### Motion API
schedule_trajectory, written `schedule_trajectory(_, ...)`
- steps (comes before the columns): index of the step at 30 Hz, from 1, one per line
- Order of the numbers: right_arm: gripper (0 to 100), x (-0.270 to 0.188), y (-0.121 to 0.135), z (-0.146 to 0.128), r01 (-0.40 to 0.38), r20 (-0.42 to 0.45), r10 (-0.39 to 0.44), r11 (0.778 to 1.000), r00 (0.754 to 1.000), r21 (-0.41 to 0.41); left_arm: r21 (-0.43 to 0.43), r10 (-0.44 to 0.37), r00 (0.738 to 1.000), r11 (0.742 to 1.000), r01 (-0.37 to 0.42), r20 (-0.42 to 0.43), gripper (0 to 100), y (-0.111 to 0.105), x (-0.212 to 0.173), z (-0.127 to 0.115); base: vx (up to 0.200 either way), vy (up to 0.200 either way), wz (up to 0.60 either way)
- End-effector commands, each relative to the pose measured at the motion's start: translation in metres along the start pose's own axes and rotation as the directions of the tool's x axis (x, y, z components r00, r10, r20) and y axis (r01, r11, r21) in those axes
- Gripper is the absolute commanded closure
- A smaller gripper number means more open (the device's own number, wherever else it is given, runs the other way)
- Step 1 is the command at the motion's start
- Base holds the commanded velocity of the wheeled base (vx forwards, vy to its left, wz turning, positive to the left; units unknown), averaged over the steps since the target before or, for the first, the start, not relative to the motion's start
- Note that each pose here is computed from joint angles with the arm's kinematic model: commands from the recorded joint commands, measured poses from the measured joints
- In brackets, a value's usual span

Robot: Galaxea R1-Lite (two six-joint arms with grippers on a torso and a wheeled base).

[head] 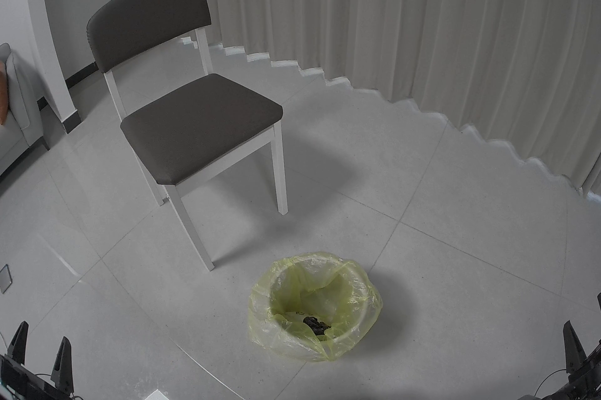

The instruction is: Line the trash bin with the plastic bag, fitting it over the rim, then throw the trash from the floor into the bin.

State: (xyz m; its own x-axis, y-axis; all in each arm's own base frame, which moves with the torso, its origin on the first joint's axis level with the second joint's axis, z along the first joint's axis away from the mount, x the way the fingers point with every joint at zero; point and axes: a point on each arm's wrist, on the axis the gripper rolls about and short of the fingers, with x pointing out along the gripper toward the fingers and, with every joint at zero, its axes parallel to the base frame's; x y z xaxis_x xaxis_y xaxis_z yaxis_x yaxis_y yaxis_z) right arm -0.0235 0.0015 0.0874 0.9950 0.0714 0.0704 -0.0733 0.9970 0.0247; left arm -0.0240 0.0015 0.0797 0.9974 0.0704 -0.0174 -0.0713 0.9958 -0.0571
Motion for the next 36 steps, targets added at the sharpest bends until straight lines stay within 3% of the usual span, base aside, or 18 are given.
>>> schedule_trajectory(1, 0, -0.0001, 0.0003, -0.0049, -0.02, -0.005, 0.02, 1.0, 1.0, -0.015, -0.001, -0.001, 1.0, 1.0, 0.001, 0.011, 0, 0.0001, -0.0008, -0.0001, 0.0, 0.0, 0.0)
schedule_trajectory(7, 0, -0.0005, -0.0009, -0.005, 0.04, -0.016, -0.04, 0.999, 0.999, -0.011, -0.002, -0.001, 1.0, 1.0, 0.001, 0.011, 0, 0.0001, -0.0009, 0.0002, 0.0, 0.0, 0.0)
schedule_trajectory(8, 0, -0.0015, -0.0023, -0.0048, 0.104, -0.034, -0.105, 0.995, 0.994, -0.003, -0.002, -0.001, 1.0, 1.0, 0.001, 0.011, 0, 0.0001, -0.0009, 0.0002, 0.0, 0.0, 0.0)
schedule_trajectory(9, 0, -0.0017, -0.0024, -0.0052, 0.108, -0.043, -0.108, 0.994, 0.993, -0.004, -0.001, -0.001, 1.0, 1.0, 0.001, 0.011, 0, 0.0001, -0.0009, 0.0002, 0.0, 0.0, 0.0)
schedule_trajectory(15, 0, -0.0017, -0.0009, -0.0058, 0.039, -0.053, -0.041, 0.999, 0.998, -0.034, -0.002, 0.0, 1.0, 1.0, 0.0, 0.01, 0, 0.0001, -0.0008, -0.0002, 0.0, 0.0, 0.0)
schedule_trajectory(19, 0, -0.0002, -0.0019, -0.0109, 0.076, -0.059, -0.078, 0.996, 0.995, -0.038, -0.005, -0.001, 1.0, 1.0, 0.001, 0.013, 0, 0.0001, -0.0009, 0.0003, 0.0, 0.0, 0.0)
schedule_trajectory(27, 0, -0.0004, -0.0014, -0.0121, 0.047, -0.074, -0.05, 0.998, 0.996, -0.042, 0.001, -0.001, 1.0, 1.0, 0.001, 0.011, 0, 0.0001, -0.0008, -0.0001, 0.0, 0.0, 0.0)
schedule_trajectory(36, 0, -0.0003, -0.0018, -0.0122, 0.068, -0.072, -0.069, 0.998, 0.995, -0.02, -0.001, -0.001, 1.0, 1.0, 0.001, 0.011, 0, 0.0001, -0.0008, -0.0001, 0.0, 0.0, 0.0)
